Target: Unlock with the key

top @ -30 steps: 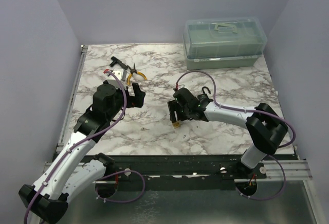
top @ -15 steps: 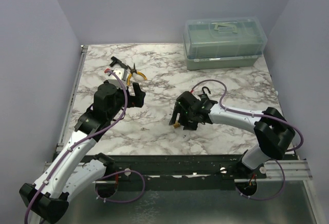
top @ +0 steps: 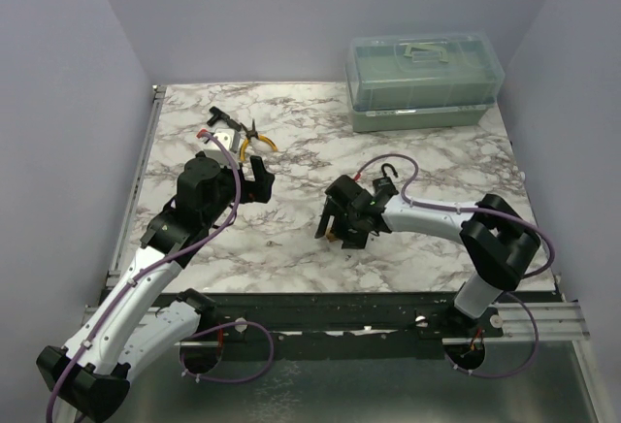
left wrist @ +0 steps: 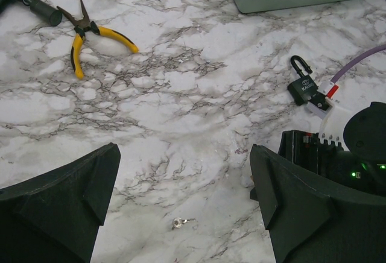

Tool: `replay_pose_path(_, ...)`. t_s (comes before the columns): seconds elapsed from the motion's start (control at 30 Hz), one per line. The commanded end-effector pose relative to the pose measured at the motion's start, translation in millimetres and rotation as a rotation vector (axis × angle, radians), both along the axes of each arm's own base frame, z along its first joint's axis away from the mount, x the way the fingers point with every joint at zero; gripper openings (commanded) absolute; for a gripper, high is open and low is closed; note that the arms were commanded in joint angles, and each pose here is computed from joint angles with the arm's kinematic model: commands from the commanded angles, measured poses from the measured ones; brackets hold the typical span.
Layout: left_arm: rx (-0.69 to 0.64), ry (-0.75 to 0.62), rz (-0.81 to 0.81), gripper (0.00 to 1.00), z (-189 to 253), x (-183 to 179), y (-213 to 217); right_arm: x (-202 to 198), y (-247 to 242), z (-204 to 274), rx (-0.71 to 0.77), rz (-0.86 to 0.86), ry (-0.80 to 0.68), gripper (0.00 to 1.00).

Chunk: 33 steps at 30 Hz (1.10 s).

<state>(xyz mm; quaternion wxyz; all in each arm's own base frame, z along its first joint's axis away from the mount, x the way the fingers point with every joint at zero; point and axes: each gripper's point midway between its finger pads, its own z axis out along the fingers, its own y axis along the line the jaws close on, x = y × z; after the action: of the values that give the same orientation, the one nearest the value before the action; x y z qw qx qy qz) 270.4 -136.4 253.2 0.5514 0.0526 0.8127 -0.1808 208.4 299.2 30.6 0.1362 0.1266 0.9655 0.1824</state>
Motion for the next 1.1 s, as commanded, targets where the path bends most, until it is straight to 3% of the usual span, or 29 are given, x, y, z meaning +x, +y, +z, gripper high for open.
replay_pose_path(0.0, 0.018, 0.007, 0.018, 0.96, -2.3, 1.0, 4.9, 13.1, -5.5, -13.6, -0.085, -0.002, -0.043, 0.82)
replay_pose_path(0.33, 0.02, 0.011, 0.019, 0.97, -3.5, 1.7, 4.6, 42.6, -20.3, -4.6, -0.225, 0.006, -0.17, 0.81)
replay_pose_path(0.73, 0.025, 0.012, 0.022, 0.96, -4.2, 2.3, 5.3, 58.5, 16.1, 2.9, -0.117, 0.126, -0.243, 0.78)
replay_pose_path(1.07, 0.027, 0.01, 0.032, 0.97, -3.8, 1.9, 7.6, 67.4, 15.0, 9.6, -0.167, 0.14, -0.264, 0.76)
